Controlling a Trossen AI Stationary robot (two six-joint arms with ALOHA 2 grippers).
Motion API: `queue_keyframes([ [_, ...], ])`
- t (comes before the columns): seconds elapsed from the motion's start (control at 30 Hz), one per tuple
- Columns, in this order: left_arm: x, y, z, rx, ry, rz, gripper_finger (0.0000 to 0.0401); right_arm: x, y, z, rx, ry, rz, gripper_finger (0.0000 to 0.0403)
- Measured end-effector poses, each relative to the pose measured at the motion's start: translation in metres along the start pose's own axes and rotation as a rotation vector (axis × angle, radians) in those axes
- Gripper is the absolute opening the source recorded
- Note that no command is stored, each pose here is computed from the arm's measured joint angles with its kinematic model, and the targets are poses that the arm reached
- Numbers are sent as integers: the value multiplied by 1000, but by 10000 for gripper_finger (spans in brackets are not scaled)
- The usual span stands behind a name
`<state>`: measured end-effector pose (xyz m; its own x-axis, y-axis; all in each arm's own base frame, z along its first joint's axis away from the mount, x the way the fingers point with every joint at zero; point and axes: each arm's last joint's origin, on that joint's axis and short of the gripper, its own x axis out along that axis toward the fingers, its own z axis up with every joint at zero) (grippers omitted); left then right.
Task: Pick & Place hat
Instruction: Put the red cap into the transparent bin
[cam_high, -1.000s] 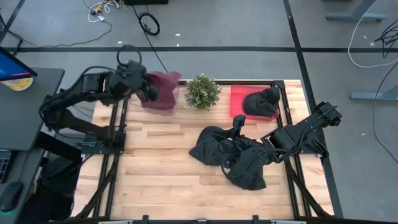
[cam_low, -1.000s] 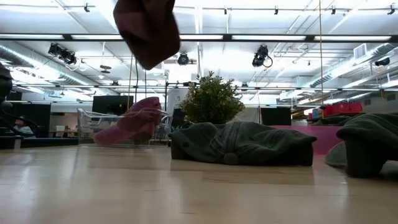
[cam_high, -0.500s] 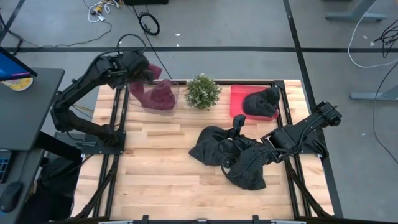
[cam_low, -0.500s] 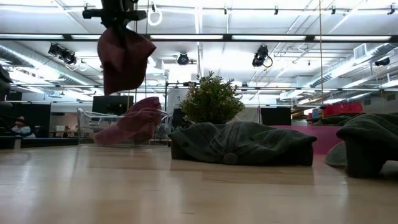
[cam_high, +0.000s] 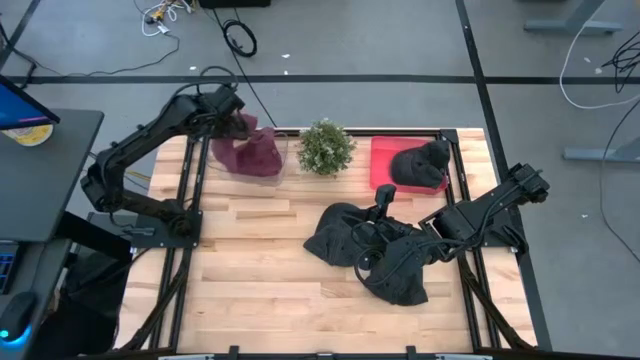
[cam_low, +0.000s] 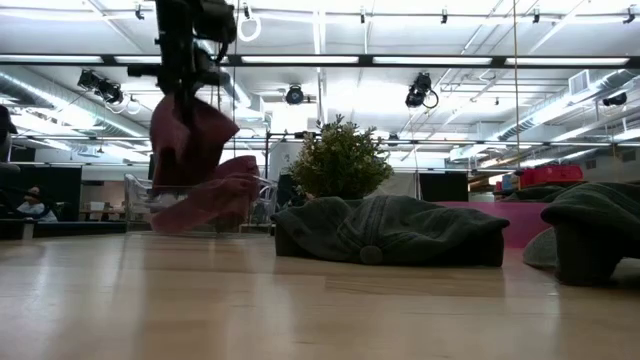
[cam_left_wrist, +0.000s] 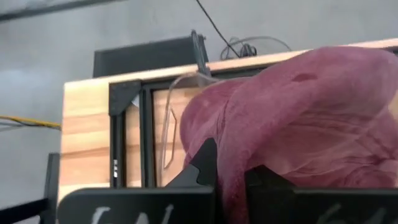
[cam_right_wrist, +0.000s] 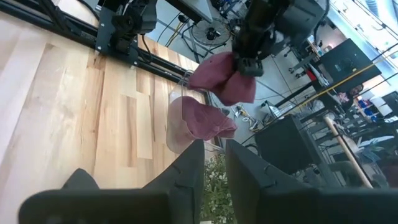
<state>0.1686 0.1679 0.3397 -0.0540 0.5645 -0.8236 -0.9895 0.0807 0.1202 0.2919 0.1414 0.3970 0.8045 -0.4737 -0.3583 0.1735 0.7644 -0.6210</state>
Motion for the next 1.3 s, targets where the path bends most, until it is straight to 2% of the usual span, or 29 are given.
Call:
queue_keyframes([
  [0.3,40,-6,-8,-11,22,-113,7,7,-5,-1,34,16,-18,68],
  [0.5,55,-8,-10,-42,27,-193,8,10,-6,-2,39,16,23,68],
  [0.63,63,-8,-13,-36,30,-206,6,10,-6,-2,41,16,24,68],
  [1.0,80,-16,-16,-54,-64,-266,5,10,-6,-2,57,17,24,68],
  [1.3,106,-19,-39,-61,-47,-329,7,9,-6,-4,68,34,27,68],
])
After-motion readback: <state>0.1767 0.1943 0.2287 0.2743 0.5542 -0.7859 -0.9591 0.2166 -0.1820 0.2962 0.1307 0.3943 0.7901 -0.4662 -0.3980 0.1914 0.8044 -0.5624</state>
